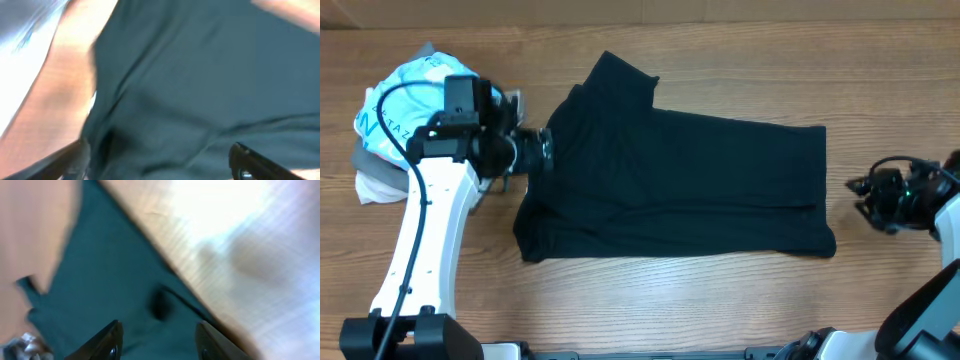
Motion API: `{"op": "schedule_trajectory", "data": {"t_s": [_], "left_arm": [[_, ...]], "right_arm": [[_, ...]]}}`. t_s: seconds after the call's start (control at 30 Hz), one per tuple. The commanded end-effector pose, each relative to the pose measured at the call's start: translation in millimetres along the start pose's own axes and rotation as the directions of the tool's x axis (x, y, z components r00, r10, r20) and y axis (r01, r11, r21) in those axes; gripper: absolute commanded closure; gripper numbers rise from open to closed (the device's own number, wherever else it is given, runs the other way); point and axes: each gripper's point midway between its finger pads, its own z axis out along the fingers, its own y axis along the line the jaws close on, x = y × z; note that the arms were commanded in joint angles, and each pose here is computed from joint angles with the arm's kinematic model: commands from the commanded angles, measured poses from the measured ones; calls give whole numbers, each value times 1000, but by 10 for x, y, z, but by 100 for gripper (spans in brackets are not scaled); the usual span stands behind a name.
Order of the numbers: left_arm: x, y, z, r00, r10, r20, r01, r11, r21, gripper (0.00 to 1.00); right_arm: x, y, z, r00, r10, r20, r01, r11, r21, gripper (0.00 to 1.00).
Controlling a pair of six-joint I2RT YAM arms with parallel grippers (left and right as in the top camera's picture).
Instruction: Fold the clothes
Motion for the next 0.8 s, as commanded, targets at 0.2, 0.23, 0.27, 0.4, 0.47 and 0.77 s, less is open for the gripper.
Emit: {"op": "schedule_trajectory", "data": {"t_s": [0.2,0.23,0.27,0.4,0.47,0.77], "left_arm": [[-380,-386,454,989,138,48,-138,990,9,5],[-427,-416,527,988,151,42,-152,988,6,5],[-477,-448,599,987,159,35,-159,987,7,5],[-427,-533,893,985,162,-64,-162,987,16,9],[-226,-521,1016,978,146,-151,-147,989,9,21],[414,-258,814,906,61,-419,-107,990,-88,37]], "right_arm": [[113,850,234,953,-298,53,302,948,-102,38],[130,857,279,948,-313,58,316,947,-64,37],[148,864,313,944,-324,61,327,944,-37,37],[274,855,453,933,-358,35,357,933,44,45],[293,698,531,941,-339,15,334,932,138,69],[696,57,456,972,-128,-199,188,929,319,90]]}}
